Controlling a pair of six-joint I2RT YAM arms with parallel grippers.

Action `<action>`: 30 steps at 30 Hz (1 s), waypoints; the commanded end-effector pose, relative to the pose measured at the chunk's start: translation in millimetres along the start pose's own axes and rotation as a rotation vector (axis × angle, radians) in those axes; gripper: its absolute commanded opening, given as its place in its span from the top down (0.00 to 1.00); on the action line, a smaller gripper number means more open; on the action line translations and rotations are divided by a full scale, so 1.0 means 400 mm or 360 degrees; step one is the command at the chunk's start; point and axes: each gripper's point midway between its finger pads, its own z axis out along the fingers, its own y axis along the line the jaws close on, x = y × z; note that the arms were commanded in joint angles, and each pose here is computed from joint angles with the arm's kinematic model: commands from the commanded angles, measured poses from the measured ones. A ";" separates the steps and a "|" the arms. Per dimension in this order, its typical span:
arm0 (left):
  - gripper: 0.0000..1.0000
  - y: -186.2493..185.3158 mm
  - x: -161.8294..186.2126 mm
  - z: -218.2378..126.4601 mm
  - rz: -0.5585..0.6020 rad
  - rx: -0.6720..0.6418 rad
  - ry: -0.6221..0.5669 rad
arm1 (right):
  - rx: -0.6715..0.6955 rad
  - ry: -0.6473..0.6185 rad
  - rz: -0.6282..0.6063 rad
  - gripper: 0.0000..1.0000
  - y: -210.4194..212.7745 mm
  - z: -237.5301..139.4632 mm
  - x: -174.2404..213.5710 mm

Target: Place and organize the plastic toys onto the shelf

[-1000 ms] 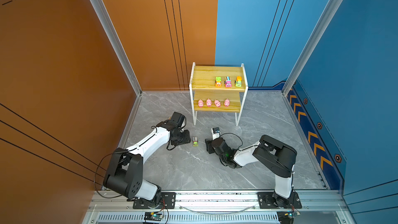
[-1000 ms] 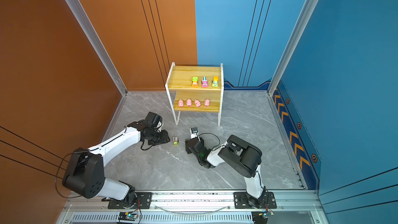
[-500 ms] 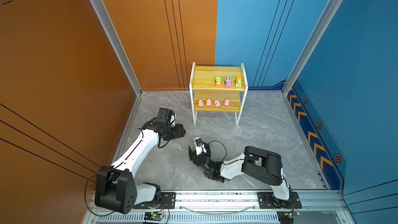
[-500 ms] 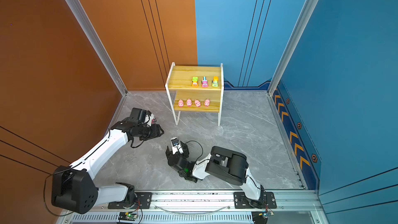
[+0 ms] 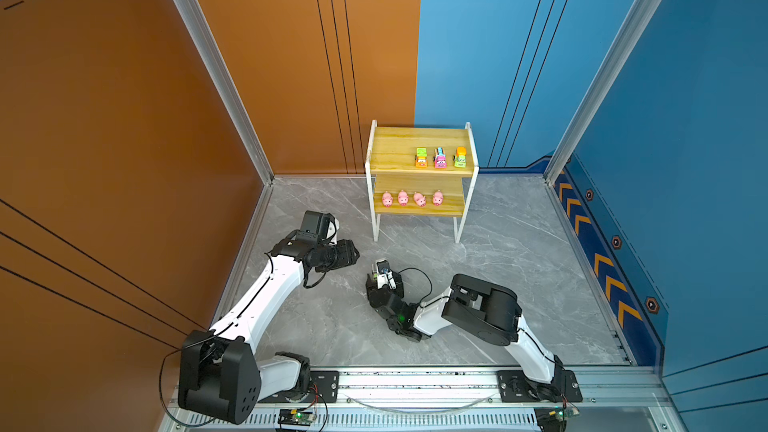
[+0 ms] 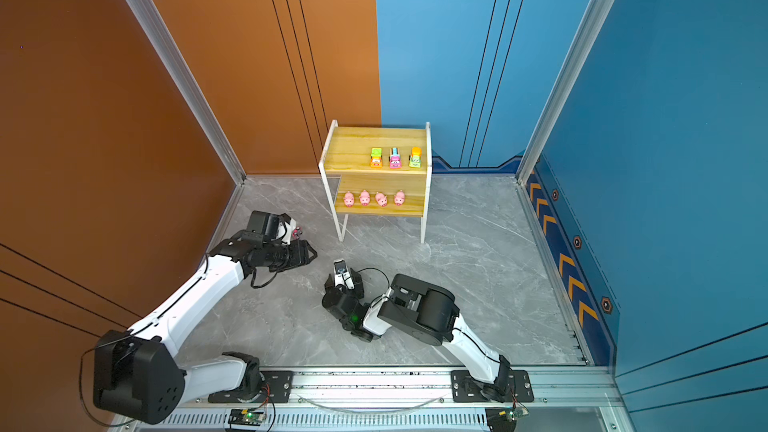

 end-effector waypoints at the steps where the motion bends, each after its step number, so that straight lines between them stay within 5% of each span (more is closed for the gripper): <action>1: 0.36 -0.003 0.006 -0.005 -0.0014 0.0030 -0.0002 | 0.0017 0.0042 0.0004 0.40 -0.009 0.024 0.025; 6: 0.36 -0.001 0.003 -0.006 -0.0015 0.0022 -0.0008 | -0.0023 0.0034 -0.0002 0.64 0.001 0.015 0.004; 12: 0.36 -0.001 0.000 -0.009 -0.0012 0.0021 -0.0021 | -0.0127 -0.0037 -0.0033 0.72 0.024 -0.071 -0.097; 22: 0.36 -0.009 -0.004 -0.015 -0.0001 0.0030 -0.0040 | -0.0220 -0.0036 -0.0116 0.73 0.031 -0.307 -0.581; 30: 0.36 -0.008 -0.007 -0.018 0.0016 0.0015 -0.0058 | -0.0101 -0.0128 -0.0127 0.74 -0.035 -0.273 -0.889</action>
